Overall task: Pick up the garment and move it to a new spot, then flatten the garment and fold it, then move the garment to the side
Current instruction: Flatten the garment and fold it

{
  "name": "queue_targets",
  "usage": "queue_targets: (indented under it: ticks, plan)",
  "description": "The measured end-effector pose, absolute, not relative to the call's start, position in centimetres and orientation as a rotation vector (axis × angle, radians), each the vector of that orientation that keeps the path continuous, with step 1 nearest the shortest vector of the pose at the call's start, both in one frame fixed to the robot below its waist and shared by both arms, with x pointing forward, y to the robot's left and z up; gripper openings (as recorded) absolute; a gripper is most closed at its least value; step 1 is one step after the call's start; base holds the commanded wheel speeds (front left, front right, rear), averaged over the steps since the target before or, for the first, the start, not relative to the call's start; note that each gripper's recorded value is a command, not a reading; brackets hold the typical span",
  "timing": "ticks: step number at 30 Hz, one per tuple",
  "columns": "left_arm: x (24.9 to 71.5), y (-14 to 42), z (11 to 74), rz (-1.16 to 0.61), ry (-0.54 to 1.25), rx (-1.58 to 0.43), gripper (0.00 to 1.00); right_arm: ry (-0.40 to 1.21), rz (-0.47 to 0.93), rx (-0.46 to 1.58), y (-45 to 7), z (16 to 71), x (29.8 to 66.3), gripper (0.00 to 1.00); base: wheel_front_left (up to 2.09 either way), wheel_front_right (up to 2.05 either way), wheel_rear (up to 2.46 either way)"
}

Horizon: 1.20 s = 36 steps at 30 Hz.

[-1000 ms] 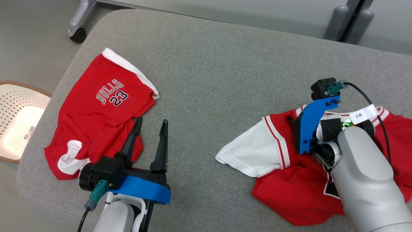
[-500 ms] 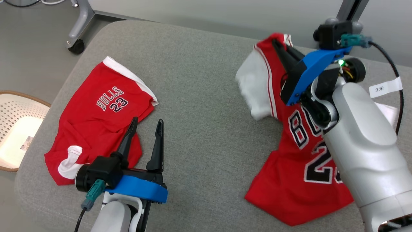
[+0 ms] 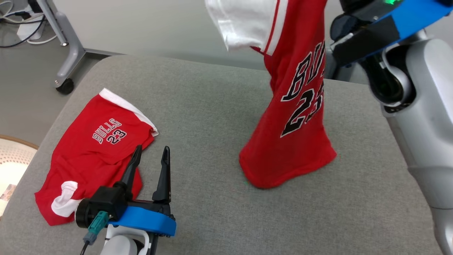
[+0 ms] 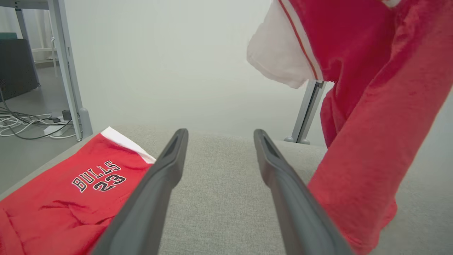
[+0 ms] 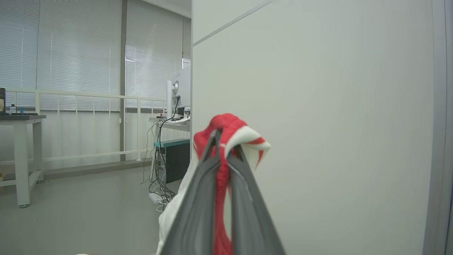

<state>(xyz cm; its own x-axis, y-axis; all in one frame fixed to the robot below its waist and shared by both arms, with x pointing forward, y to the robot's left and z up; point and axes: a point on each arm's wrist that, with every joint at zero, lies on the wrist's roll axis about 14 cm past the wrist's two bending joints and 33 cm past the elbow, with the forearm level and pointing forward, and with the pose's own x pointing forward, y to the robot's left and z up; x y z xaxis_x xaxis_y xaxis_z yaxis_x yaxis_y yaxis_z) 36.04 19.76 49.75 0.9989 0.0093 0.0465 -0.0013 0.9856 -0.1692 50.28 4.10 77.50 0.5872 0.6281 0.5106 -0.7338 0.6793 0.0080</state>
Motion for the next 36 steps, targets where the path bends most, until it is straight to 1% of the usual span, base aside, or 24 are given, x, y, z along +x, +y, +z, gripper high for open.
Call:
queue_targets:
  ticks: [1, 3, 7, 9, 13, 18, 19, 20, 21, 22, 27, 30, 34, 36]
  plan:
    - [36.1, 19.6, 49.7, -0.001, -0.047, -0.171, 1.00, -0.510, 0.784, 0.218, 3.1, 77.6, 50.3, 0.00, 0.00, 0.00, 0.00]
    - [36.4, 19.2, 49.9, -0.017, -0.052, -0.171, 1.00, -0.476, 0.730, 0.212, 0.7, 76.1, 50.9, 0.00, 0.00, 0.00, 0.00]
    - [37.0, 18.1, 49.7, -0.051, -0.045, -0.170, 1.00, -0.292, 0.576, 0.214, -5.1, 68.5, 52.6, 0.00, 0.00, 0.00, 0.00]
    - [37.3, 17.7, 49.6, -0.065, -0.041, -0.170, 1.00, -0.196, 0.502, 0.219, -7.7, 64.3, 52.8, 0.00, 0.00, 0.00, 0.00]
    - [38.0, 17.0, 49.2, -0.088, -0.031, -0.171, 1.00, -0.028, 0.355, 0.240, -12.7, 56.5, 52.0, 0.00, 0.00, 0.00, 0.00]
    - [38.6, 16.2, 48.9, -0.112, -0.021, -0.171, 1.00, 0.099, 0.182, 0.221, -18.6, 49.9, 50.0, 0.00, 0.00, 0.00, 0.00]
    - [38.7, 16.1, 48.9, -0.116, -0.020, -0.171, 1.00, 0.128, 0.154, 0.209, -19.5, 48.8, 49.6, 0.29, 0.00, 0.00, 0.00]
    - [38.8, 16.0, 48.8, -0.120, -0.018, -0.170, 1.00, 0.154, 0.126, 0.204, -20.4, 47.7, 49.1, 0.45, 0.00, 0.00, 0.00]
    - [38.8, 15.9, 48.8, -0.122, -0.018, -0.170, 1.00, 0.179, 0.106, 0.191, -21.2, 46.8, 48.6, 0.45, 0.00, 0.00, 0.00]
    - [38.8, 15.8, 48.8, -0.125, -0.017, -0.170, 1.00, 0.198, 0.087, 0.173, -21.9, 46.2, 48.2, 1.00, 0.00, 0.00, 0.00]
    - [38.7, 15.6, 49.0, -0.134, -0.021, -0.168, 1.00, 0.327, -0.021, 0.090, -26.1, 43.4, 46.1, 1.00, 0.00, 0.00, 0.00]
    - [38.5, 15.6, 49.3, -0.136, -0.028, -0.165, 1.00, 0.382, -0.065, 0.028, -28.2, 42.8, 44.9, 1.00, 0.00, 0.00, 0.00]
    - [37.9, 15.6, 49.5, -0.135, -0.033, -0.169, 1.00, 0.405, -0.115, -0.007, -29.8, 43.4, 43.5, 1.00, 0.00, 0.00, 0.00]
    - [37.7, 15.6, 49.5, -0.135, -0.034, -0.170, 1.00, 0.444, -0.132, 0.000, -29.9, 43.1, 42.6, 1.00, 0.00, 0.00, 0.00]
